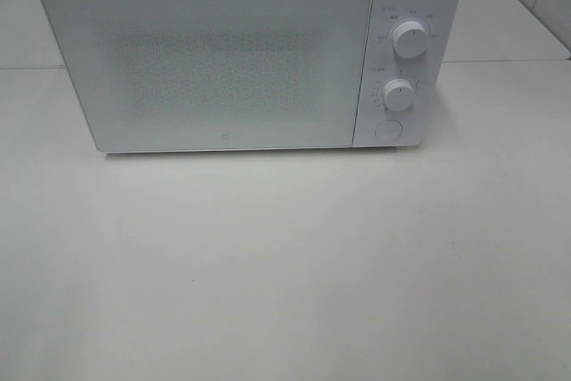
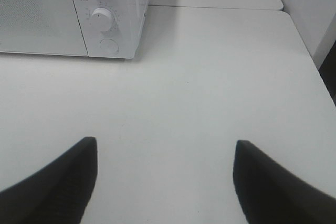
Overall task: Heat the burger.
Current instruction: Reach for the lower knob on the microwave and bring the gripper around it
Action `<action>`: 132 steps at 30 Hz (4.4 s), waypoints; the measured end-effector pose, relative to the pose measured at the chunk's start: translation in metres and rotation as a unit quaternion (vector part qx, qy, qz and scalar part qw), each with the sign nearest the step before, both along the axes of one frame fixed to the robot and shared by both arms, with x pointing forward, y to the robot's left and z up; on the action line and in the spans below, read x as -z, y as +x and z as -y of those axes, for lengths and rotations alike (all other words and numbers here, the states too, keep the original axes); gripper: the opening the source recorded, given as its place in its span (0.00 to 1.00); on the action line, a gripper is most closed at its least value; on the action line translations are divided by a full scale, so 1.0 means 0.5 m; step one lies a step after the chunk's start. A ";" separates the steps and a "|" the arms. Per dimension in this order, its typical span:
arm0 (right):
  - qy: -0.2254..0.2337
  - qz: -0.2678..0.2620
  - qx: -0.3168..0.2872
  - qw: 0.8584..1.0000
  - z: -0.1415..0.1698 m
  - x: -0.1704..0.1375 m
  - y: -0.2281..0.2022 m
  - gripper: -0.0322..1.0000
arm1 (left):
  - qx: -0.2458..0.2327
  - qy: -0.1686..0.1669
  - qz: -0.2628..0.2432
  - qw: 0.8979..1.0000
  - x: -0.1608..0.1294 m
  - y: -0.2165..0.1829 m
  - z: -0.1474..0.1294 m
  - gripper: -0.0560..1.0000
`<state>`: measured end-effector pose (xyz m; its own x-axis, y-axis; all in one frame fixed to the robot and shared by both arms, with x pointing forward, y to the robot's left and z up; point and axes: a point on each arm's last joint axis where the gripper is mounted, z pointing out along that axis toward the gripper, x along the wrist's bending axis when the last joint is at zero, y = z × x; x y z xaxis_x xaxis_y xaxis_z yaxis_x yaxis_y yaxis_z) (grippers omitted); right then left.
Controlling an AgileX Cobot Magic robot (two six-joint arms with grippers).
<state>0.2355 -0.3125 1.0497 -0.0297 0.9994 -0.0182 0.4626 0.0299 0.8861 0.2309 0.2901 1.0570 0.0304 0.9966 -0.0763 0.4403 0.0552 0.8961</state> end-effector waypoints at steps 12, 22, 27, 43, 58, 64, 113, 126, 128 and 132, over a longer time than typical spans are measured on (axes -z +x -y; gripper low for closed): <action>0.000 0.000 0.000 1.000 0.000 0.000 0.000 0.73 | 0.001 -0.001 0.000 1.000 0.000 0.000 0.000 0.97; 0.000 0.000 0.000 1.000 0.000 0.000 0.000 0.73 | 0.001 -0.001 0.000 1.000 0.000 0.000 0.000 0.97; 0.000 0.000 0.000 1.000 0.000 0.000 0.000 0.73 | 0.001 -0.001 0.000 1.000 0.000 0.000 0.000 0.97; 0.000 0.000 0.000 1.000 0.000 0.000 0.000 0.73 | 0.001 -0.001 0.000 1.000 0.000 0.000 0.000 0.97; 0.000 0.000 0.000 1.000 0.000 0.000 0.000 0.73 | 0.001 -0.001 0.000 1.000 0.000 0.000 0.000 0.97; -0.001 0.001 0.001 1.000 0.000 0.000 0.000 0.73 | 0.001 -0.001 0.000 1.000 0.000 0.000 0.000 0.97; -0.038 0.118 -0.109 0.986 -0.087 0.020 0.309 0.77 | 0.001 -0.001 0.000 1.000 0.000 0.000 0.000 0.97; -0.019 0.112 -0.150 0.982 -0.119 0.095 0.393 0.77 | 0.001 -0.001 0.000 1.000 0.000 0.000 0.000 0.97; -0.021 0.117 -0.153 0.981 -0.121 0.098 0.399 0.77 | 0.001 -0.001 0.000 1.000 0.000 0.000 0.000 0.97; -0.028 0.121 -0.143 0.982 -0.122 0.125 0.428 0.77 | 0.001 -0.001 0.000 1.000 0.000 0.000 0.000 0.97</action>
<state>0.4493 -0.2515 0.9874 -0.2966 0.9483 -0.1132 0.2039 0.1786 0.9625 0.2309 0.2899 1.0570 0.0321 0.9964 -0.0788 0.4403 0.0567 0.8961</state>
